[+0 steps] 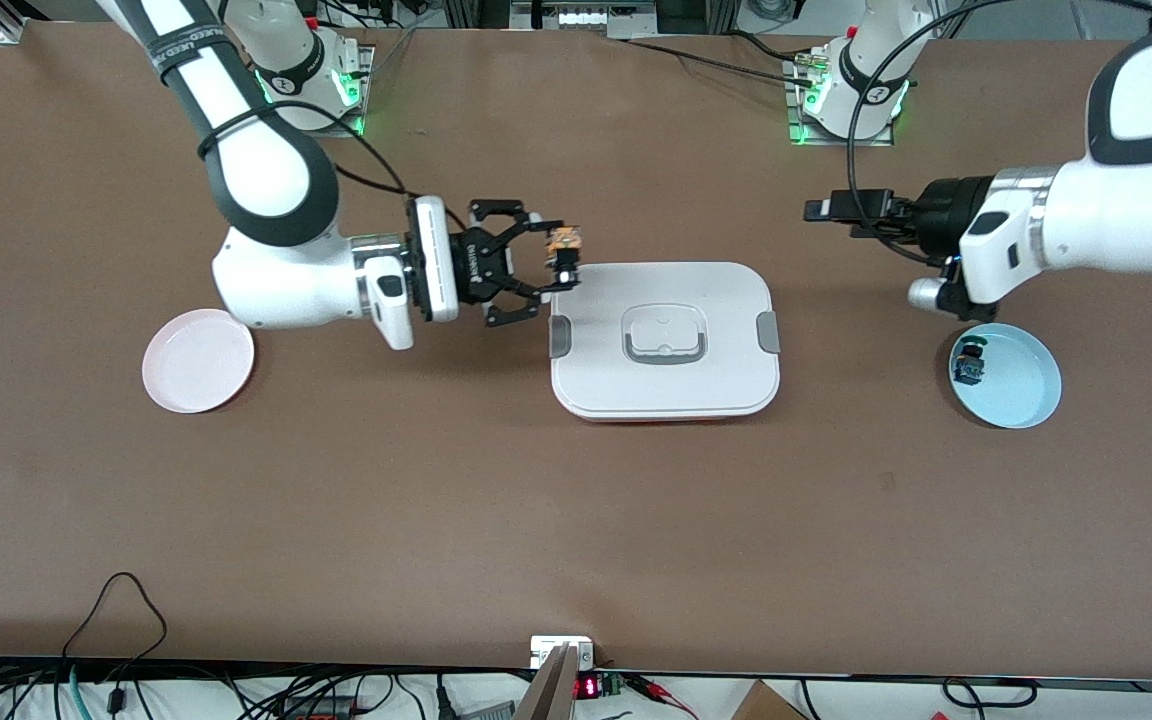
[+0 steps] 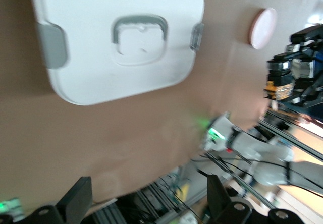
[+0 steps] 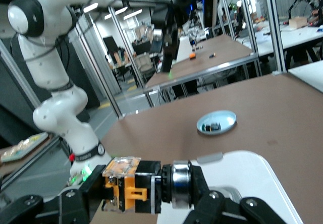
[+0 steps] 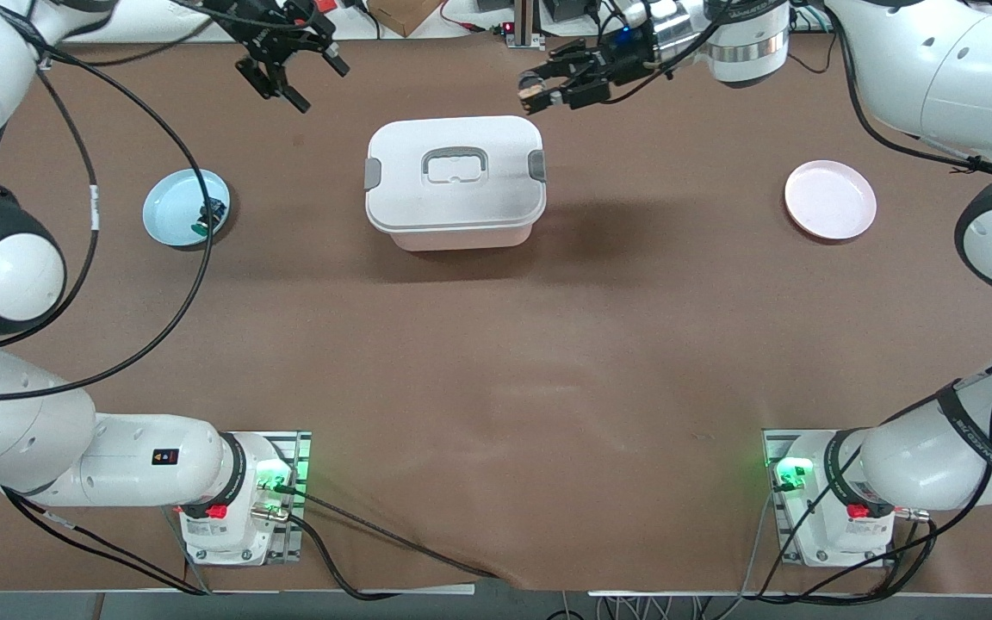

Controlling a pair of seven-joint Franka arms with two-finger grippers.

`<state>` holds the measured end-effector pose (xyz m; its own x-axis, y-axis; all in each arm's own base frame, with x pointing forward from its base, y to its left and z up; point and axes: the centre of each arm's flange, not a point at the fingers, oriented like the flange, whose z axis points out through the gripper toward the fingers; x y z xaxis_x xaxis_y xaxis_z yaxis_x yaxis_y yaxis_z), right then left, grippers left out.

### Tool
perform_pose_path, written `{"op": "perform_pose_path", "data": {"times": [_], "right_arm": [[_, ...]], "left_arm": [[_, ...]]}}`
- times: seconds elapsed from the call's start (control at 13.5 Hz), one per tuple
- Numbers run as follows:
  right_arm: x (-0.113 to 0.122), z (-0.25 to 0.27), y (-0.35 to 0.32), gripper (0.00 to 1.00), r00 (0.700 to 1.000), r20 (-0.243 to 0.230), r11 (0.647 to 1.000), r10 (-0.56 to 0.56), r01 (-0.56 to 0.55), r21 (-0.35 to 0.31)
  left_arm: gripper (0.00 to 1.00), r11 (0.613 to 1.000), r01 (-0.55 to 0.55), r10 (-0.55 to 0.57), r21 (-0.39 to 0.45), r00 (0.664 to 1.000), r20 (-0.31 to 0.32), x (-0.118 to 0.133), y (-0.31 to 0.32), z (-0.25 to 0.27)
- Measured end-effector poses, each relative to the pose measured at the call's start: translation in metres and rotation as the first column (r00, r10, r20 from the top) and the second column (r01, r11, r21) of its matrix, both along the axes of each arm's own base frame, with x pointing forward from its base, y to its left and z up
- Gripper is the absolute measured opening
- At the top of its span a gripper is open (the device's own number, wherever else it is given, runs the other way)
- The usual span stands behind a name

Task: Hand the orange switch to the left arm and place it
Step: 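Lift the switch with the right gripper while the left gripper approaches, then grasp the switch with the left gripper above the white box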

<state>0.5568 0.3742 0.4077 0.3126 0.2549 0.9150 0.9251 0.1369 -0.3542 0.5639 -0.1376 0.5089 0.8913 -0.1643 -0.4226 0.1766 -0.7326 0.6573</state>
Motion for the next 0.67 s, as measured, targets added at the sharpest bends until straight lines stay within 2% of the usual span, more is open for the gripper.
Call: {"op": "perform_pose_path", "data": {"times": [0.15,0.3,0.45,0.59,0.67], "right_arm": [[-0.010,0.003,0.024,0.72,0.999,-0.010,0.999,-0.043,0.044,0.016],[-0.017,0.010,0.045,0.72,0.997,0.004,0.997,-0.079,0.079,0.014],[-0.027,0.015,0.066,0.72,0.993,0.014,0.993,-0.119,0.118,0.009],[-0.037,0.015,0.081,0.72,0.991,0.027,0.991,-0.135,0.135,-0.008],[-0.040,0.014,0.084,0.72,0.990,0.037,0.991,-0.136,0.137,-0.012]], "left_arm": [[1.00,0.992,-0.021,0.014,-0.121,0.998,-0.064,0.009,-0.012,-0.018],[1.00,0.973,-0.047,0.024,-0.225,0.994,-0.106,0.016,-0.024,-0.031],[1.00,0.949,-0.053,0.020,-0.310,0.994,-0.108,0.020,-0.040,-0.037],[1.00,0.904,-0.093,0.061,-0.417,0.994,-0.089,0.022,-0.077,-0.038],[1.00,0.863,-0.118,0.084,-0.491,0.992,-0.091,0.018,-0.101,-0.046]]}}
